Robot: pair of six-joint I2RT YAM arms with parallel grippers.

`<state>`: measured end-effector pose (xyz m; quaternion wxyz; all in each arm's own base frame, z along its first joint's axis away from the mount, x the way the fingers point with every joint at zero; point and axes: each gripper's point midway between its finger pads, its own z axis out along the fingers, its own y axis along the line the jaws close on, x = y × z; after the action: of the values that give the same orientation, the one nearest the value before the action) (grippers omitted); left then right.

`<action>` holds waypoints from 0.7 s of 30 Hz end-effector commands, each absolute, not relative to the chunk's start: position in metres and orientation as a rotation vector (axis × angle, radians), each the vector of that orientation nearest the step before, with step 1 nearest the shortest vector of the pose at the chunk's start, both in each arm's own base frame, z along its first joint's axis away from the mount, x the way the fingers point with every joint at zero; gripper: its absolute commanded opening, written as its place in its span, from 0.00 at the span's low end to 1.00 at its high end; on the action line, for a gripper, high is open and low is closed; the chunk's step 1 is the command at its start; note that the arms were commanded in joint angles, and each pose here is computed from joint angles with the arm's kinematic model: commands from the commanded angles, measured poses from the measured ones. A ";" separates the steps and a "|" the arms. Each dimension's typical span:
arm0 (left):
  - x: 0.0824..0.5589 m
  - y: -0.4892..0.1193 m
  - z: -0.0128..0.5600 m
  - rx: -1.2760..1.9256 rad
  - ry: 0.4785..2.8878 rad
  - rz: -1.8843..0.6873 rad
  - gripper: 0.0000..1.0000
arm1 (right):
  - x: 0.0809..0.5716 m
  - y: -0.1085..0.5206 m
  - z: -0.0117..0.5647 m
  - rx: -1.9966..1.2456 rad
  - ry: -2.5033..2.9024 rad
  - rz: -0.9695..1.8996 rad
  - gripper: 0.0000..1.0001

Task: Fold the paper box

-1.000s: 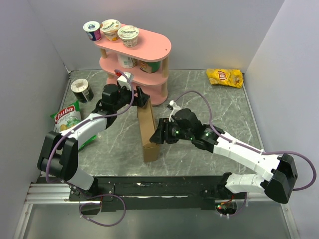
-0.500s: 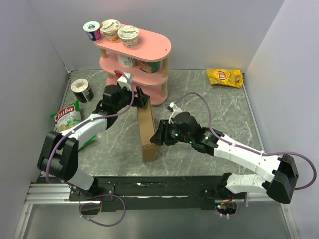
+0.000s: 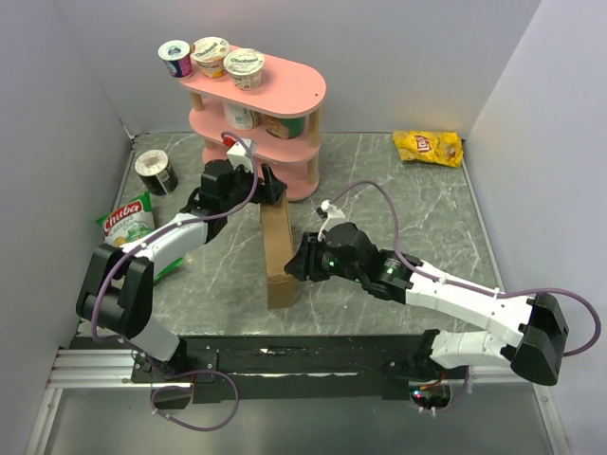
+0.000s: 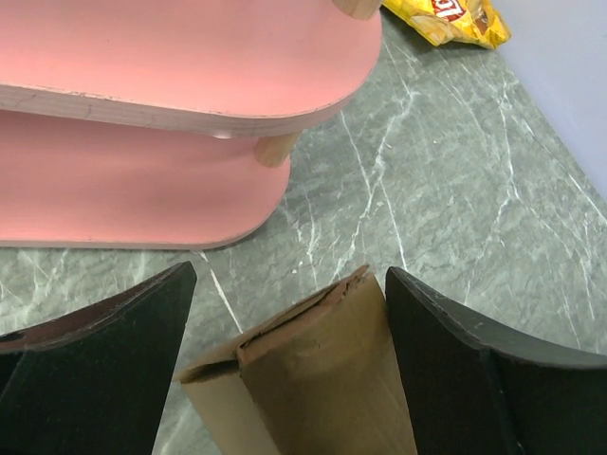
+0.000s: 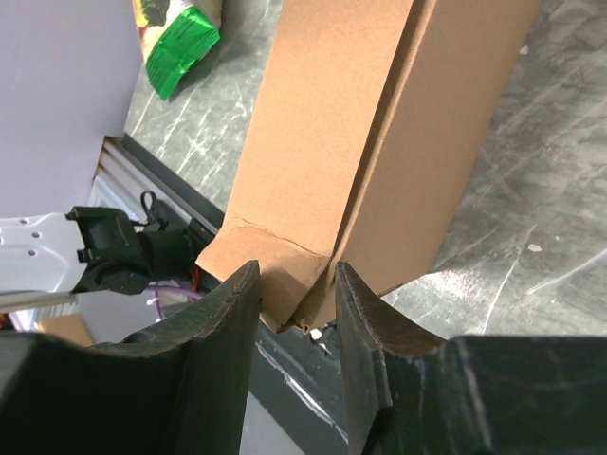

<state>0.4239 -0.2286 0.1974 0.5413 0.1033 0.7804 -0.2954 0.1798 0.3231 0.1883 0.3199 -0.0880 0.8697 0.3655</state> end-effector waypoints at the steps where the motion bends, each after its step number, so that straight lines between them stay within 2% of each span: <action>1: 0.426 -0.197 0.135 0.182 2.064 -0.505 0.85 | 0.146 0.273 0.090 -0.367 2.593 0.561 0.00; 21: 0.423 -0.191 0.119 0.140 2.125 -0.472 0.83 | 0.120 0.234 0.040 -0.477 2.614 0.143 0.00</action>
<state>0.4318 -0.2242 0.1891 0.5310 0.0781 0.7962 -0.2791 0.1772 0.3350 0.1762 0.3871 -0.0695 0.8647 0.3124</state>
